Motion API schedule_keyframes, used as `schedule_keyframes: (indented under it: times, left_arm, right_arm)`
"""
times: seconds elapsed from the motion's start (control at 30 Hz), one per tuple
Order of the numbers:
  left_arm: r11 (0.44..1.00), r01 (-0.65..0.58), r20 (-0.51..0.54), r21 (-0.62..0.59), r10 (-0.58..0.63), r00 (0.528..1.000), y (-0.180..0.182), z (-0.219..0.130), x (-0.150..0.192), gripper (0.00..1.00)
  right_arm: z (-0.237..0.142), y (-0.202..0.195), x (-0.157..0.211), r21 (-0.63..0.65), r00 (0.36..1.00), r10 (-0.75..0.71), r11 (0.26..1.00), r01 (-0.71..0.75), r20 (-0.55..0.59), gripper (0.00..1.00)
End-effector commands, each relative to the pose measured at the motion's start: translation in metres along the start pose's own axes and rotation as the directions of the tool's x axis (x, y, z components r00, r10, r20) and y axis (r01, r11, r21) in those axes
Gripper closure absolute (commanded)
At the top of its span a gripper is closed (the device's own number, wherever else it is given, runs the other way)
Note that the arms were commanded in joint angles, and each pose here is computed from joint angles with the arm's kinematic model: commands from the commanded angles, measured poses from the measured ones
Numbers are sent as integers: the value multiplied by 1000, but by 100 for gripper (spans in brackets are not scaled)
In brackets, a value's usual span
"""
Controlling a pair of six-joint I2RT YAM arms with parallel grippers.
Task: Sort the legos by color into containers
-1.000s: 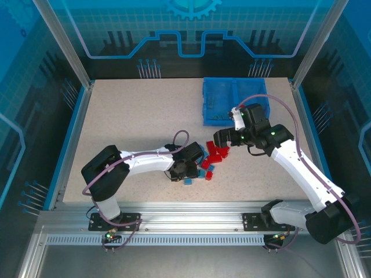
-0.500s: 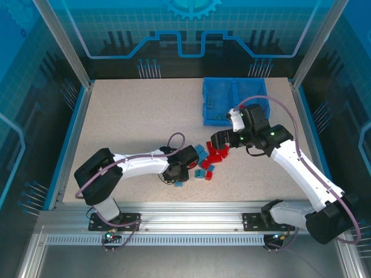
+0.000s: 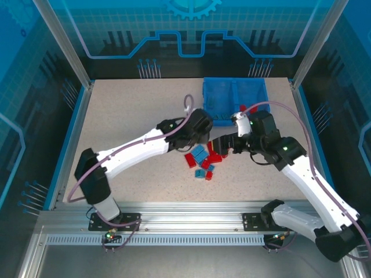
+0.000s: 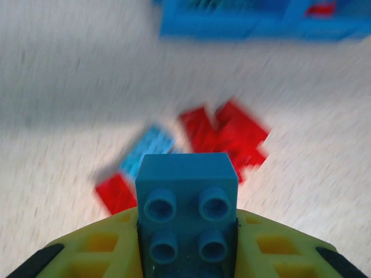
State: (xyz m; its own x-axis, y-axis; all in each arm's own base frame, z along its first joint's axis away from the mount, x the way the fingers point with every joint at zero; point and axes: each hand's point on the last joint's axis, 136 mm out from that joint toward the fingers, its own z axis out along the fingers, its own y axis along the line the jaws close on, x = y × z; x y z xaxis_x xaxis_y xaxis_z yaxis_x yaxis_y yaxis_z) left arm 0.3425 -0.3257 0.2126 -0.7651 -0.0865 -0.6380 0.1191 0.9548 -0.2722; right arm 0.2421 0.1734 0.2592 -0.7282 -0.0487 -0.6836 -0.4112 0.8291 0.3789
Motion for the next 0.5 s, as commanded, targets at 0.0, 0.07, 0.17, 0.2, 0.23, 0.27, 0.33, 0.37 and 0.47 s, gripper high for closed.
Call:
schedule_keyframes:
  times: [0.0,0.07,0.17,0.2,0.23,0.27,0.33,0.37,0.47]
  left_arm:
    - [989,-115,169,-89,129,977,-5,35,-57,67]
    - [979,-154,226,-132,181,957,-13,58,-84,67]
    - [974,-166,259,-156,203,944,-21,92,-112,67]
    - [973,-169,258,-156,205,944,-22,103,-116,67]
    - [975,-170,264,-145,204,943,-26,112,-124,66]
    - [973,-181,276,-140,214,937,-30,120,-130,66]
    - [971,-201,292,-131,232,928,-35,138,-136,66]
    - [970,-208,298,-122,236,925,-38,147,-137,65]
    - [973,-203,300,-113,228,926,-38,173,-135,60]
  right_arm:
    - [-15,-29,-9,155,992,49,986,-66,114,0]
    - [-20,-34,-8,177,989,56,981,-81,139,0]
    - [-24,-38,-5,191,989,62,978,-88,135,0]
    - [-25,-38,-4,194,989,65,977,-89,130,0]
    - [-26,-38,-3,195,990,64,977,-88,126,0]
    - [-26,-39,-2,198,990,66,976,-90,126,0]
    - [-27,-39,0,197,989,68,976,-93,129,0]
    - [-28,-39,0,196,989,70,976,-96,133,0]
    - [-31,-38,-1,188,987,71,977,-98,141,0]
